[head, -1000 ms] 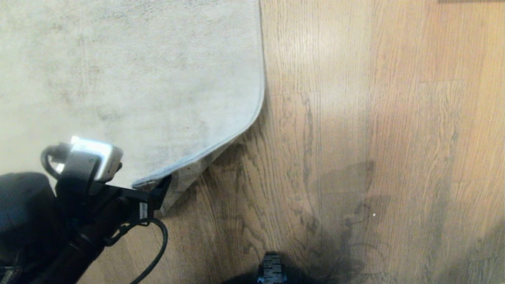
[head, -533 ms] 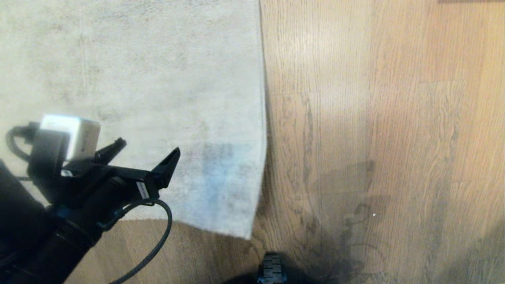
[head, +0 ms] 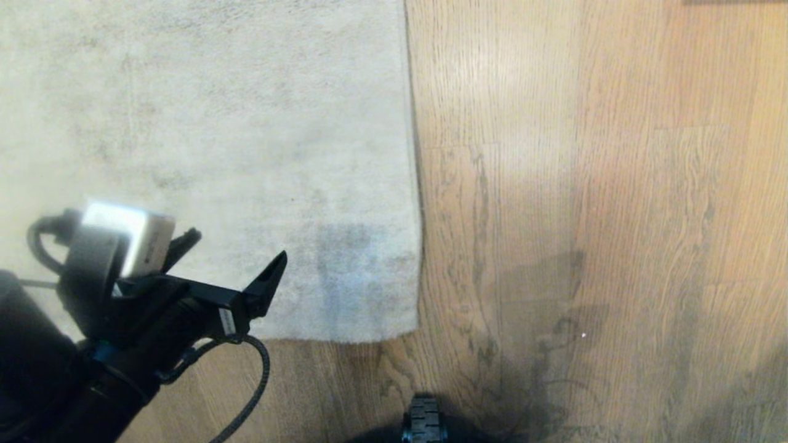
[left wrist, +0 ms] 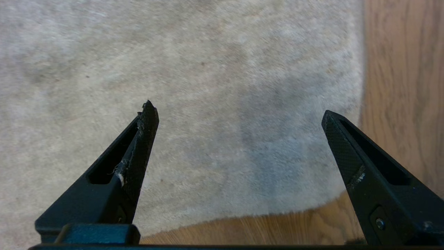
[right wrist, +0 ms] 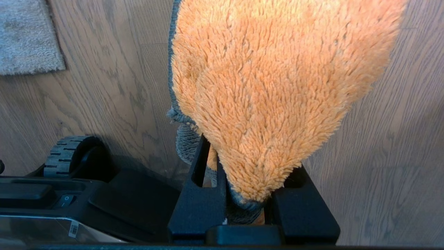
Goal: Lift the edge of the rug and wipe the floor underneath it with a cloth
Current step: Lay down the carpet
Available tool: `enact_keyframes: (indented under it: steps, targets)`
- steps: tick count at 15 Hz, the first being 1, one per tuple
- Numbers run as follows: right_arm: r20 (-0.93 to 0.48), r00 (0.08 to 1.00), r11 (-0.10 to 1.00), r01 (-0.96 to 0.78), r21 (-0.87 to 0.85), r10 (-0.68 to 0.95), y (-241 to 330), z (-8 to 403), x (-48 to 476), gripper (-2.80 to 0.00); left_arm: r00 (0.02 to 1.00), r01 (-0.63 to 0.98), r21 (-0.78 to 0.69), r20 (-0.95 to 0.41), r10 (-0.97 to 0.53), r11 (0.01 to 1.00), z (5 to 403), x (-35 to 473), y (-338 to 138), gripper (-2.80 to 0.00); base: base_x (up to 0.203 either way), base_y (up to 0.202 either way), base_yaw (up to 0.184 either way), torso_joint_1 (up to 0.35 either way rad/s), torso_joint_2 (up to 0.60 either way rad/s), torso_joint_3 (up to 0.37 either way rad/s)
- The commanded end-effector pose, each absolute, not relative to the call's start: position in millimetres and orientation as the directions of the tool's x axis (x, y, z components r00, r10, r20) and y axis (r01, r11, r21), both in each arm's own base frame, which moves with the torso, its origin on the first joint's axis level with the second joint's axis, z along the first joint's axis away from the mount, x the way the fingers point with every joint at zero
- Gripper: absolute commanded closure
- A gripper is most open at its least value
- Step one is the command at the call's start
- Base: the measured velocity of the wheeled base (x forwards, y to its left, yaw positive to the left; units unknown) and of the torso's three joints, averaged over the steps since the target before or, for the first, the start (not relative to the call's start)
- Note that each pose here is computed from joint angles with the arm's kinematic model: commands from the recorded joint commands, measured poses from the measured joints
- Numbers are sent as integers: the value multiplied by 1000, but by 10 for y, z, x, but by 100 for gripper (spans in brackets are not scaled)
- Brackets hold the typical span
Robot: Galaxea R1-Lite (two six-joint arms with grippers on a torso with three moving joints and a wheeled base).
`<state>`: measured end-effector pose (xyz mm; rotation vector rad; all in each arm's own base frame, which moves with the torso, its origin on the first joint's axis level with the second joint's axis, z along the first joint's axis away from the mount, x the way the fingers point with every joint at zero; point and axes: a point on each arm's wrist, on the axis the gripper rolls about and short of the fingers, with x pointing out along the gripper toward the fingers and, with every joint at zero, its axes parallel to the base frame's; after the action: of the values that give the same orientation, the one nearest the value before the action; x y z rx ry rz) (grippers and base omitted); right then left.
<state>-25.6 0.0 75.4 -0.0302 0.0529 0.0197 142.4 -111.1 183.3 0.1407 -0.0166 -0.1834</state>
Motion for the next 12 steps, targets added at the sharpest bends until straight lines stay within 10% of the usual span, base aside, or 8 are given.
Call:
enact_keyframes:
  steps: [1, 5, 6, 7, 12]
  targets:
    - [-55, 998, 999, -22, -30, 20, 0, 755, -255, 0, 977, 212, 169, -44, -208, 963, 1700, 1386, -1146, -280, 0, 0, 0, 0, 0, 0]
    - [-55, 998, 999, -22, -30, 20, 0, 754, -255, 0, 964, 261, 206, -115, -241, 943, 1541, 1395, -1260, -280, 0, 0, 0, 0, 0, 0]
    - [-54, 998, 999, -22, -30, 20, 0, 756, -255, 0, 961, 269, 217, -134, -244, 939, 1499, 1411, -1290, -97, 0, 0, 0, 0, 0, 0]
    - [-55, 998, 999, -22, -30, 20, 0, 754, -255, 0, 957, 280, 224, -146, -252, 934, 1472, 1413, -1318, 0, 0, 0, 0, 0, 0, 0]
    - [-55, 998, 999, -22, -30, 20, 0, 754, -255, 0, 935, 326, 279, -237, -264, 903, 1249, 1406, -1393, 0, 0, 0, 0, 0, 0, 0]
